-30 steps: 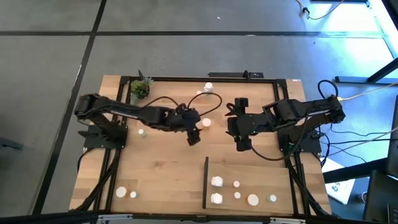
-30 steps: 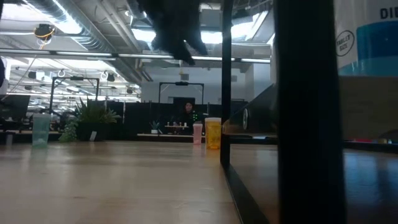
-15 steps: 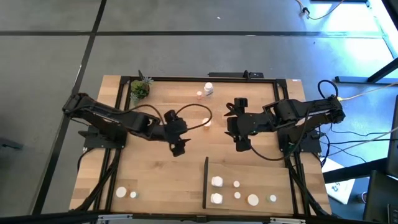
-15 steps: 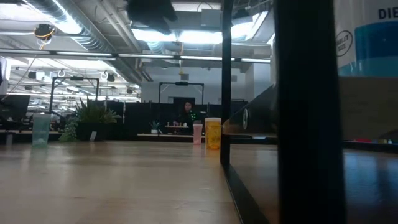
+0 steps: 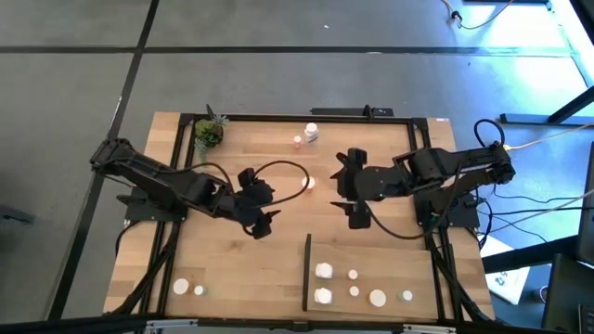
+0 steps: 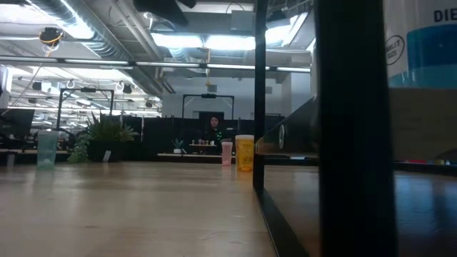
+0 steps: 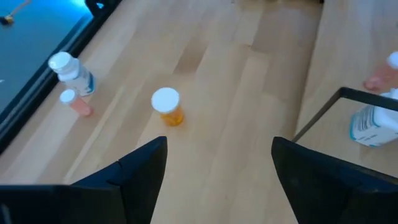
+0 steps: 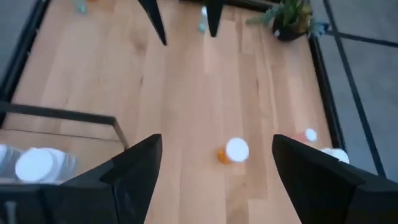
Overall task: Pick and place medicine bottles onto shelf by color
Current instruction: Put the bottom center orange pill bottle on the shelf
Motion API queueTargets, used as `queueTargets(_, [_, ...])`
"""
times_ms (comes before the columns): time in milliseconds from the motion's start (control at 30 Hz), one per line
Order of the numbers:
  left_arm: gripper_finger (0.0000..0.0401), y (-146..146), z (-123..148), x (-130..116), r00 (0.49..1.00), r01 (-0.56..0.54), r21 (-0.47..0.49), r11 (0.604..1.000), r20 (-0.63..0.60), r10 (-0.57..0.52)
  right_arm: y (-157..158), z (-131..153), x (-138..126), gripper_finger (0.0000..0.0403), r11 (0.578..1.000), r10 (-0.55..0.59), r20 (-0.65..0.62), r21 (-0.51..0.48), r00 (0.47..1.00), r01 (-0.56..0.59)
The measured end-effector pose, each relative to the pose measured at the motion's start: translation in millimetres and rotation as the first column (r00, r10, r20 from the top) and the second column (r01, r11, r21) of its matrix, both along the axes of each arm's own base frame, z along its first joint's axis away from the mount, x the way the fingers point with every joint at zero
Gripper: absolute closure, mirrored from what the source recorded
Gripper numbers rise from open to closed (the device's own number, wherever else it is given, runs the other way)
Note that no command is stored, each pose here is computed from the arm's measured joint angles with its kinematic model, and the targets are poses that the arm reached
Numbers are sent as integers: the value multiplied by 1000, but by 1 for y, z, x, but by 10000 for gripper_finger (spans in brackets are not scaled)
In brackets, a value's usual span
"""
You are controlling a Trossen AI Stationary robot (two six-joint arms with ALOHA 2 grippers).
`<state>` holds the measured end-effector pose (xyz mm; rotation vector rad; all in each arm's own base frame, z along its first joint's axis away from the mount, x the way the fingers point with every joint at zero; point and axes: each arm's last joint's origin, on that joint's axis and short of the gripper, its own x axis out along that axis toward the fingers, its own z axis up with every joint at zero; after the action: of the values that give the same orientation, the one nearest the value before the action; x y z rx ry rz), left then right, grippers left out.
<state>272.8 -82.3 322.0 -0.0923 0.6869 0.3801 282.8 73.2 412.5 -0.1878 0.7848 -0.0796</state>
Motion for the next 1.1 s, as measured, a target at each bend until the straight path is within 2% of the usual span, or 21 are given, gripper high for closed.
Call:
queueTargets(233, [118,3,10,-9,999,-23,10,1000,39,23,2,12,11,97,993,-72,174,105,982,54])
queueTargets(433, [118,8,20,-21,998,-28,34,999,54,26,-16,5,15,97,996,-74,103,66,992,67])
queueTargets(600, [118,14,28,-35,997,-53,44,998,59,50,-42,-29,29,97,984,-18,-24,175,1000,22])
queueTargets(800, [118,20,34,-49,997,-63,59,996,45,60,-74,-81,40,97,986,2,-107,163,994,16])
queueTargets(933, [118,24,33,-54,997,-73,81,994,15,72,-88,-105,43,97,975,15,-127,221,992,13])
queueTargets(1100, [118,30,35,-58,996,-92,83,992,9,92,-102,-122,50,97,979,-7,-136,202,991,34])
